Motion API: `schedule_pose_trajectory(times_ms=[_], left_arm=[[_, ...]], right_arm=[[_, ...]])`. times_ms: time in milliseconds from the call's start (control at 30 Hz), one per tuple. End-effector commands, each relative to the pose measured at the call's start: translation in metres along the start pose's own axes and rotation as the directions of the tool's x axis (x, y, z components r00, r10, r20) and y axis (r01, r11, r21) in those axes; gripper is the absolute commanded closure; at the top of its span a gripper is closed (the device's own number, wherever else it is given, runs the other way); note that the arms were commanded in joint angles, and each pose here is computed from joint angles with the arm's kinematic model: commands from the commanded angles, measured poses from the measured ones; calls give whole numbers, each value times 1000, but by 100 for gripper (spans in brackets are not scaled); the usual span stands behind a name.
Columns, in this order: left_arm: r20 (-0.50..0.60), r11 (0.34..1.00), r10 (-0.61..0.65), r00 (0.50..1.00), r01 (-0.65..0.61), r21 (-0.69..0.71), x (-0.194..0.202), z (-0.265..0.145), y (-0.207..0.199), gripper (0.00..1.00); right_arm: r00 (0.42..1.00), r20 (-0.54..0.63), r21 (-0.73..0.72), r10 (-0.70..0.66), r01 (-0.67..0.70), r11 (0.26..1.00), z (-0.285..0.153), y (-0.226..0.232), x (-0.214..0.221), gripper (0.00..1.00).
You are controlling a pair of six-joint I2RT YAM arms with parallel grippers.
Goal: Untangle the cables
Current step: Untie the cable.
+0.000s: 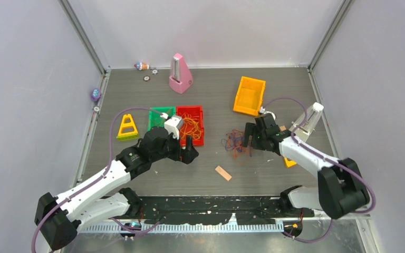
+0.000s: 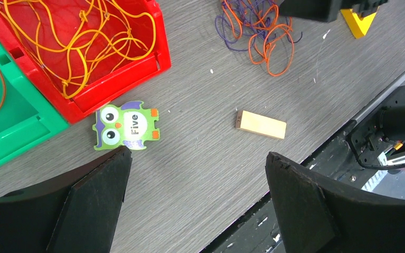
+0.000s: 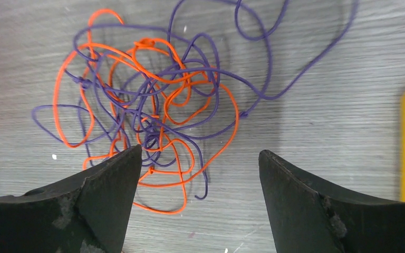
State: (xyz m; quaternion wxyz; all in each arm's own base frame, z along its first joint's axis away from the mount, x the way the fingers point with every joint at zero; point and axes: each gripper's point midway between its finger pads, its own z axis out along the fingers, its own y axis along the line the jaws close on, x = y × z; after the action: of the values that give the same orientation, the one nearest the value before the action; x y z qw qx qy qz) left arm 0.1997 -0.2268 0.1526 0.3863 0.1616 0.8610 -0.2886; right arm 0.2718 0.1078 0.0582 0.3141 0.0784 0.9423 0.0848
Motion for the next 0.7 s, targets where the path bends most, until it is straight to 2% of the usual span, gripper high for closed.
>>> schedule_pose_trajectory(times_ms=[0, 167, 333, 433, 500, 667], left_arm=[[71, 999, 7, 997, -10, 36, -26, -8, -13, 1], [74, 1000, 7, 997, -10, 28, -23, -9, -10, 0], [53, 997, 8, 999, -12, 73, -23, -2, -20, 1], [42, 995, 12, 999, -16, 98, -24, 4, -27, 0], [40, 993, 15, 999, -19, 115, -29, 9, -35, 1], [7, 990, 34, 999, -35, 140, -34, 32, -53, 0]], right_arm=[[999, -46, -120, -22, 16, 993, 14, 32, -2, 15], [992, -92, -258, -81, 55, 965, 9, 82, 28, 20], [994, -54, -385, -98, 70, 920, -19, 120, 32, 22], [996, 33, -369, -78, 84, 925, -38, 112, 14, 22], [994, 89, -279, -63, 86, 956, -42, 89, 2, 22], [990, 142, -149, -12, 34, 988, -43, 37, -21, 24]])
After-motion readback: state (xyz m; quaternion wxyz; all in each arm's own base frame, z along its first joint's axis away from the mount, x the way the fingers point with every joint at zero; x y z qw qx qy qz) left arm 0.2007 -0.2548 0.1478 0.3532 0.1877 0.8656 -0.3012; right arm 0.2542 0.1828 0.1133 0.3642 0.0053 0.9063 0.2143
